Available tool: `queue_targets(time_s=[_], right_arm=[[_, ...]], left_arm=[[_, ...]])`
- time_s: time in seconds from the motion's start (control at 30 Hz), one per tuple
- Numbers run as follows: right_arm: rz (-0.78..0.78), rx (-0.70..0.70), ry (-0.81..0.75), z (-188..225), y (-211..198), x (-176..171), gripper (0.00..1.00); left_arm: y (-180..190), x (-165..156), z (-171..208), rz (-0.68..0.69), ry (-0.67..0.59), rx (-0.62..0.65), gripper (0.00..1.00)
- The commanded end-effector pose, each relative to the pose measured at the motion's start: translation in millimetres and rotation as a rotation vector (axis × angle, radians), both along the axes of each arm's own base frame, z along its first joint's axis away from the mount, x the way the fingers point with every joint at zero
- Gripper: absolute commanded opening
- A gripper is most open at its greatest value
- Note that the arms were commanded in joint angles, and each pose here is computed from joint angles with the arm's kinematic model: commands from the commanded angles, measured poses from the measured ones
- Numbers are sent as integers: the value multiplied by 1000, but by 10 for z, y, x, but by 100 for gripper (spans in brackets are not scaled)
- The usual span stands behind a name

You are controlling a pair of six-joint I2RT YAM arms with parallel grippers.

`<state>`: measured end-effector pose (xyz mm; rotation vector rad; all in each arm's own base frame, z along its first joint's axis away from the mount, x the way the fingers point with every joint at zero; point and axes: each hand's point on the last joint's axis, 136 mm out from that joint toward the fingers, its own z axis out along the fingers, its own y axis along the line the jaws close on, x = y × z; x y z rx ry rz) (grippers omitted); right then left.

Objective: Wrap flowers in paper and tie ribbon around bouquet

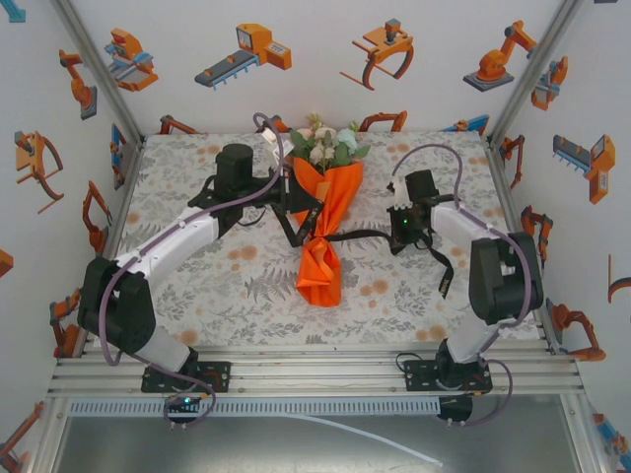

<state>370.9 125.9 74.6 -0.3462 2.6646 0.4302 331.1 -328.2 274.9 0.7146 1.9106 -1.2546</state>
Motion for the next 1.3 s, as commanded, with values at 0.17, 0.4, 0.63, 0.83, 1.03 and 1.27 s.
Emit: queue_targets(time_s=[0.17, 0.4, 0.63, 0.83, 1.03, 1.27], right_arm=[[-205, 688, -66, 1308, 783, 335, 0], [-191, 852, -32, 1663, 1846, 597, 0], [-131, 812, -58, 1881, 2200, 510, 55], [-225, 660, -239, 2092, 1335, 451, 69], [-120, 602, -399, 2016, 968, 138, 59], [227, 632, -589, 2015, 1562, -525, 56]], left_arm=[[34, -80, -248, -27, -24, 59, 0], [-12, -236, -188, -98, -65, 25, 0], [-5, -263, -162, -98, -105, 29, 0], [-15, -201, -114, -77, -122, 17, 0], [-21, -11, -53, 16, -99, 10, 0], [-50, 134, 36, 69, -90, -41, 0]])
